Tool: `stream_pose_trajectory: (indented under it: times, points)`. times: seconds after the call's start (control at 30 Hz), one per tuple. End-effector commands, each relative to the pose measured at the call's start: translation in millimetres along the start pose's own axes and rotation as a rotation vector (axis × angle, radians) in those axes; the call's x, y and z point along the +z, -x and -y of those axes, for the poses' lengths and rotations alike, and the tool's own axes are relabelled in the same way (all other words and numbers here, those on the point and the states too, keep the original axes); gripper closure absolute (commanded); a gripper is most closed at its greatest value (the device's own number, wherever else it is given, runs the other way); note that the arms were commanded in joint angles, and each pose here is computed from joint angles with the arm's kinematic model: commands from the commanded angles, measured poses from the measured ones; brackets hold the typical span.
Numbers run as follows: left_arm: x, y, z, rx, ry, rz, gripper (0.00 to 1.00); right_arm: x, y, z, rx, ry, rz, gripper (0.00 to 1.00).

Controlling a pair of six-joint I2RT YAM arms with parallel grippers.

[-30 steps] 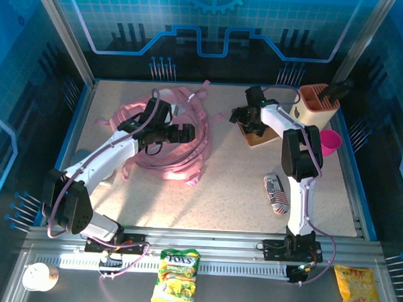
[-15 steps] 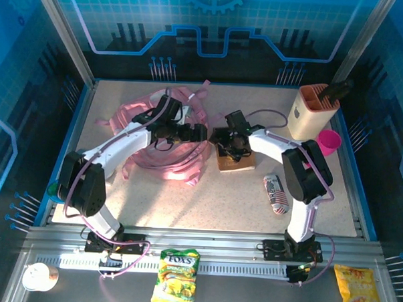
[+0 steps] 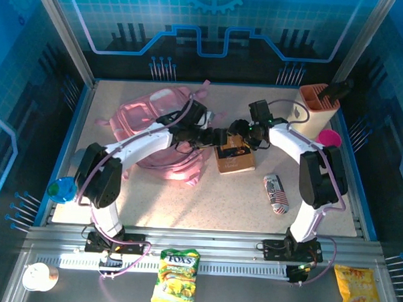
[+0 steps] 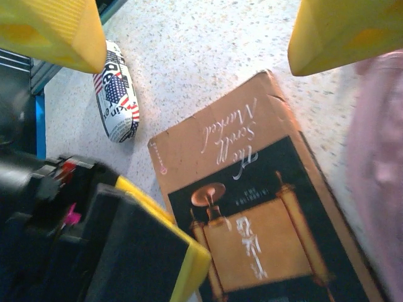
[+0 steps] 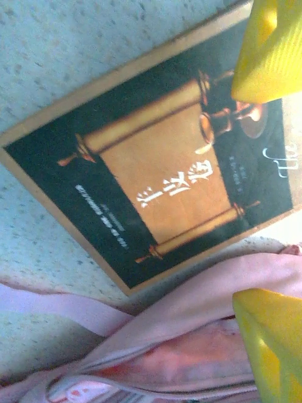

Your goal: Pack the student bag

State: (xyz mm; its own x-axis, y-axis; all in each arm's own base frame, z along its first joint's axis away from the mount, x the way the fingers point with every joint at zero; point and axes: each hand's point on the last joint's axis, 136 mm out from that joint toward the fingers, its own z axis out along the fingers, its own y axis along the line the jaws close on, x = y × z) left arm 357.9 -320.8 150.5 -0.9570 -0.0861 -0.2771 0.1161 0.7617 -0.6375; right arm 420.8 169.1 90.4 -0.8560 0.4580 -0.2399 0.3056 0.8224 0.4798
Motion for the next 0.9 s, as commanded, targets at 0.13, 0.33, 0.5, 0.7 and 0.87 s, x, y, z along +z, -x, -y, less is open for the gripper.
stream_pose_trajectory:
  times: [0.13, 0.33, 0.5, 0.7, 0.87]
  points:
    - [38.2, -7.7, 4.8, -0.058, 0.089, -0.059, 0.29, -2.1, 15.7, 43.9, -0.25, -0.329, -0.008, 0.24]
    - [56.7, -10.7, -9.4, -0.051, 0.158, -0.072, 0.35, 26.0, 6.0, 55.3, -0.287, -0.371, -0.12, 0.35]
    - [64.9, -13.5, -21.1, -0.052, 0.194, -0.086, 0.36, 37.8, -3.0, 67.0, -0.276, -0.4, -0.168, 0.4]
    - [73.0, -13.9, -30.7, -0.046, 0.231, -0.1, 0.36, 26.6, -12.9, 95.1, -0.274, -0.483, -0.186, 0.44]
    - [83.0, -13.6, -34.8, -0.048, 0.24, -0.116, 0.4, 16.2, -19.4, 108.7, -0.257, -0.481, -0.203, 0.48]
